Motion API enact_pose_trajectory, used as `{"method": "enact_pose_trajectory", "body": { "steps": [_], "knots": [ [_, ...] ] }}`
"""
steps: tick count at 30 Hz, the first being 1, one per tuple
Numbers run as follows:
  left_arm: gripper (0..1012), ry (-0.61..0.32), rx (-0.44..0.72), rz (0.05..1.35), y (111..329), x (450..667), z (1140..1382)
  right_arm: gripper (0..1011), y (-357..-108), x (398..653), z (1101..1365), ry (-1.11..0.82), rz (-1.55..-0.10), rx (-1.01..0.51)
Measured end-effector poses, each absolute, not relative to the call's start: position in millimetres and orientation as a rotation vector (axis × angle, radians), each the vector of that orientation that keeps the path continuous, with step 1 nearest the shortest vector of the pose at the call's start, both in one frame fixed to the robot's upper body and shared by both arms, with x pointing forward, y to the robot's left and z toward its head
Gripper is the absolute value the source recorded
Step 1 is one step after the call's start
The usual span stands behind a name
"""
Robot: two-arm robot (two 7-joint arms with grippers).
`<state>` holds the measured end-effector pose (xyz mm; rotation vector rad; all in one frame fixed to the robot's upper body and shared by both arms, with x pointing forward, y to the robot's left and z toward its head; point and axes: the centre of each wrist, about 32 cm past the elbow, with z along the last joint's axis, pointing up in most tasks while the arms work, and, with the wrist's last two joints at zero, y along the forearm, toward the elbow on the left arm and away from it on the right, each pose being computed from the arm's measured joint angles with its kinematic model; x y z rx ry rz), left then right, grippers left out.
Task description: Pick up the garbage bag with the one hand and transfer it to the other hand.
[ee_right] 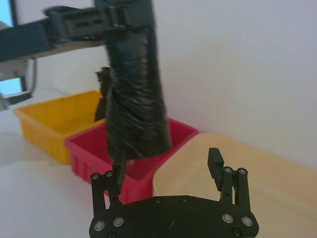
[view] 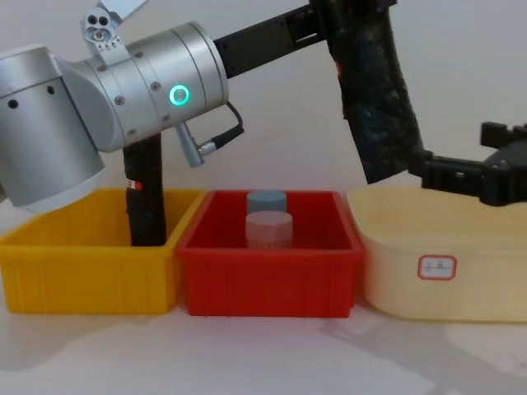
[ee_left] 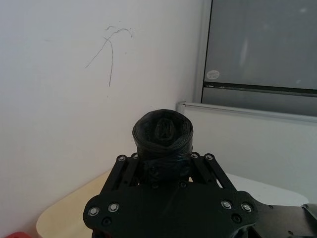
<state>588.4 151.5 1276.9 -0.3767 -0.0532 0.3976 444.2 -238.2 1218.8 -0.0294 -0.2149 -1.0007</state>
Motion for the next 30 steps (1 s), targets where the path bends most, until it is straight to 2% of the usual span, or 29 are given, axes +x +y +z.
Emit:
{"method": "enact_pose_trajectory", "body": {
  "steps": [12,30],
  "knots": [
    [357,-0.051,-0.377,0.398,152,589,1276,999,-231,450,1233,-0.259,-0.906,-0.040],
    [357,-0.050,-0.378,0.398,152,589,1276,1000,-226,466,1242,-0.327,-0.870,-0.040]
  ]
}}
